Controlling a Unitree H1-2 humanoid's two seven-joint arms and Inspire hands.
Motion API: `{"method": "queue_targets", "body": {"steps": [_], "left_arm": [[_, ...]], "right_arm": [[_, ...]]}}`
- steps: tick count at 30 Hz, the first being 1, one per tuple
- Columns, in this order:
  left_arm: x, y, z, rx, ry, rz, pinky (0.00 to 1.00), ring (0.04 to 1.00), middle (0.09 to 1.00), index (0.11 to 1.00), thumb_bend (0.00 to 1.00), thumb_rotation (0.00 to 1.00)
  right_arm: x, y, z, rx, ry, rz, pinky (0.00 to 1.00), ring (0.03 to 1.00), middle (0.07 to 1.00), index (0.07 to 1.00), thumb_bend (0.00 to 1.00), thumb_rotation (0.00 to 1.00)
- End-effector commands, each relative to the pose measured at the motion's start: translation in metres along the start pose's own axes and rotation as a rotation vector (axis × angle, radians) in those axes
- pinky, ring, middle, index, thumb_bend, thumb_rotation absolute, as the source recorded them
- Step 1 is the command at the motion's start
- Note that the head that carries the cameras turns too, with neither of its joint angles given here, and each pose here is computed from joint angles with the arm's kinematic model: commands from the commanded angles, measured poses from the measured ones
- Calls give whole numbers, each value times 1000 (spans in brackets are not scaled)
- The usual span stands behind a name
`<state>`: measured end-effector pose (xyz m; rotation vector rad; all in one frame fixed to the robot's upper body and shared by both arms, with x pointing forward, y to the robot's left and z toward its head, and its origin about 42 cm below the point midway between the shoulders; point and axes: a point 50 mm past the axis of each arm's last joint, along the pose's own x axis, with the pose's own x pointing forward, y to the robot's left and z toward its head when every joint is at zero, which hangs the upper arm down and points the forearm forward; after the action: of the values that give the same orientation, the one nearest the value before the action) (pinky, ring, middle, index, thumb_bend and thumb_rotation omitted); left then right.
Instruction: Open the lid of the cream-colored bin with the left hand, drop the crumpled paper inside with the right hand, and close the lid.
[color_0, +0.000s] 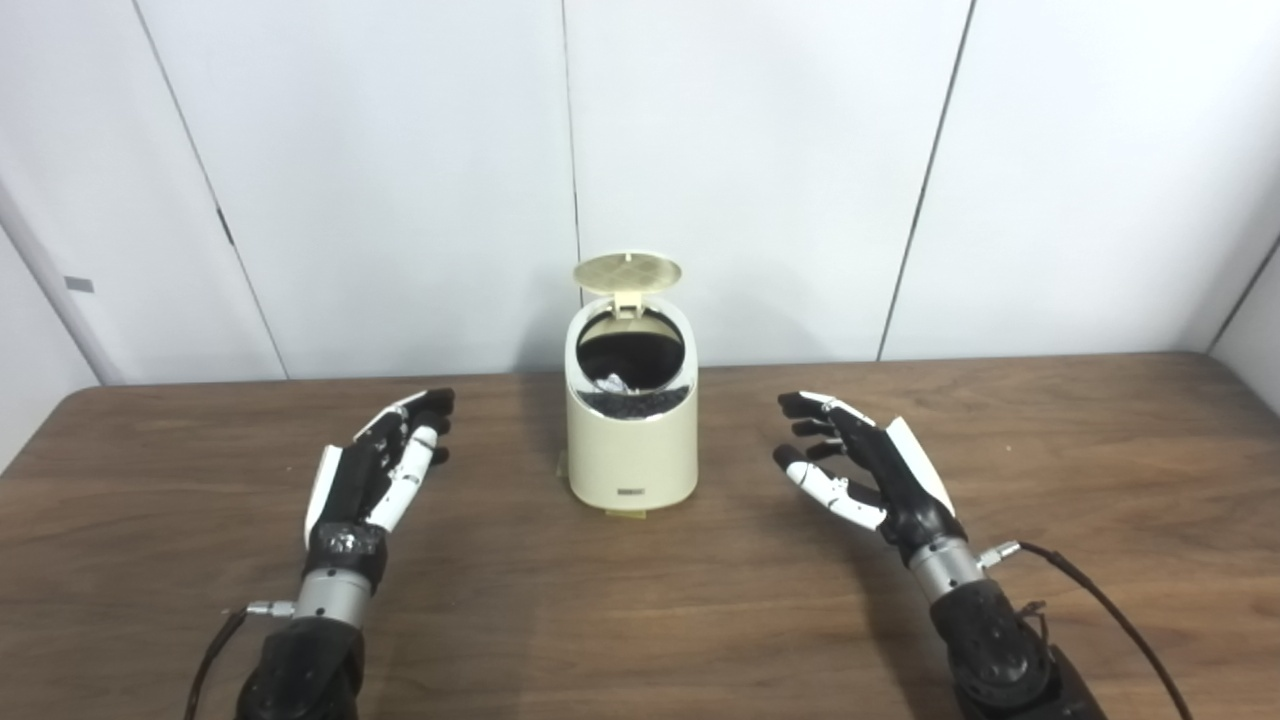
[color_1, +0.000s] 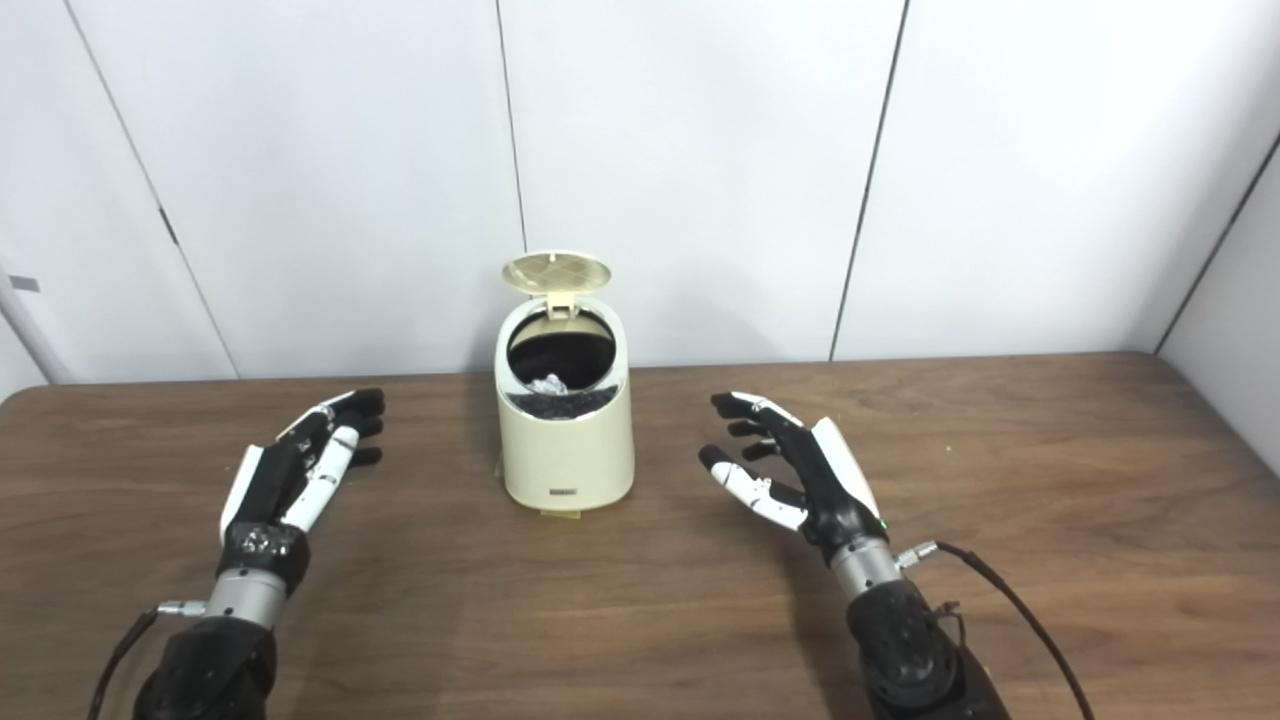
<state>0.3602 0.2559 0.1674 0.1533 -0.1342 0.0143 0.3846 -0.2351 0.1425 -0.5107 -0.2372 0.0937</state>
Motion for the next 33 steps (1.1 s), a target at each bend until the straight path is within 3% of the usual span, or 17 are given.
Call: {"method": "queue_targets", "body": {"steps": [1, 5, 7, 9, 12, 14, 20, 28, 31, 33], "left_arm": [[11, -1, 28, 26, -115, -5, 732, 815, 806, 777, 272, 628], [21, -2, 52, 22, -203, -36, 745, 806, 794, 773, 330, 701], [28, 1, 67, 72, -262, -51, 724, 791, 782, 766, 318, 801], [36, 2, 81, 84, -288, -56, 720, 795, 779, 763, 353, 840], [52, 1, 114, 95, -348, -86, 760, 829, 801, 782, 431, 832], [63, 1, 140, 139, -404, -96, 772, 840, 815, 800, 426, 853], [89, -11, 209, 329, -533, -58, 768, 836, 803, 783, 476, 915], [104, -37, 270, 559, -575, -59, 823, 841, 794, 770, 635, 979], [108, -49, 283, 617, -582, -100, 737, 820, 795, 756, 677, 981], [111, -57, 289, 681, -567, -131, 735, 825, 820, 763, 672, 968]], "right_arm": [[12, -10, 15, 9, -85, -51, 635, 748, 786, 782, 242, 616], [13, -9, 15, 5, -75, -49, 643, 752, 788, 781, 234, 616], [13, -9, 15, 3, -64, -47, 651, 760, 793, 786, 223, 555], [13, -9, 15, -4, -49, -46, 656, 762, 794, 786, 225, 528], [13, -8, 14, 15, -42, -48, 673, 764, 792, 786, 223, 474], [13, -7, 12, 22, -43, -46, 681, 767, 791, 782, 223, 425], [14, -7, 12, -53, -58, -27, 677, 763, 794, 787, 207, 471], [16, -5, 14, -85, -61, -25, 682, 760, 789, 778, 227, 533], [16, -3, 14, -87, -60, -26, 680, 761, 790, 778, 224, 510], [16, -2, 14, -94, -62, -25, 678, 760, 790, 778, 222, 499]]}}
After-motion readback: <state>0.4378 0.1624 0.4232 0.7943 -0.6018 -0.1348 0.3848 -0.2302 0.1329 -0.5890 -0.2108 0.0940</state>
